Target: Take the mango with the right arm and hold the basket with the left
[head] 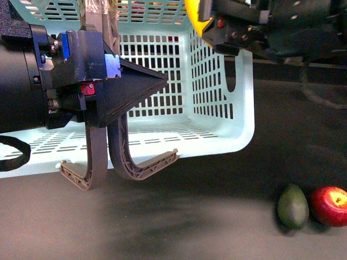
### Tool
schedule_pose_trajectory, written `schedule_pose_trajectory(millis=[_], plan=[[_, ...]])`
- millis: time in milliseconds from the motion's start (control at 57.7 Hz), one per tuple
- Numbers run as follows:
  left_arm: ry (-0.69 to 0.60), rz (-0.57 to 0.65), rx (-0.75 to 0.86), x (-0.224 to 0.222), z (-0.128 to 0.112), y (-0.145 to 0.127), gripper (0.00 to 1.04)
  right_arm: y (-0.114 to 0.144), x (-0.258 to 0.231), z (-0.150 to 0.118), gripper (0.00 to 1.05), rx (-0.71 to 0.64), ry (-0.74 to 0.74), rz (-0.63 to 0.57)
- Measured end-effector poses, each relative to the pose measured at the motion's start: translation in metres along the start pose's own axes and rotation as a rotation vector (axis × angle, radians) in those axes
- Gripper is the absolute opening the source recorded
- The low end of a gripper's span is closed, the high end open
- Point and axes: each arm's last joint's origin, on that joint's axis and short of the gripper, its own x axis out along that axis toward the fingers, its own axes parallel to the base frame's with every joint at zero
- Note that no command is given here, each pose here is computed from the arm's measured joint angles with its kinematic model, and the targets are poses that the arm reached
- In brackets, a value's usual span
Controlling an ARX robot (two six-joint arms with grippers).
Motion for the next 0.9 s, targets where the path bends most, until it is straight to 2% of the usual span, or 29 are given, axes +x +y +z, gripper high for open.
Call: schedule_pose_trajectory(millis=[312, 520, 659, 815, 901], plan=[[0.000, 0.000, 0.000, 0.000, 0.000, 0.000, 0.10, 0.007, 0.038, -0.013, 0.53, 0.022, 0.060, -0.024], [0.000, 0.001, 0.000, 0.000, 0.000, 0.000, 0.10, 0.012, 0.036, -0.008, 0.78, 0.025, 0.018, -0.023], [-0.001, 0.008, 0.000, 0.000, 0.000, 0.000, 0.10, 0.017, 0.007, 0.004, 0.98, 0.057, -0.045, -0.013], [0.006, 0.003, -0.024, -0.001, -0.002, 0.000, 0.10, 0.015, -0.033, 0.011, 0.96, 0.076, -0.112, -0.068], [0.005, 0.005, -0.019, -0.001, -0.002, 0.001, 0.10, 0.009, -0.066, 0.009, 0.97, 0.073, -0.169, -0.166]])
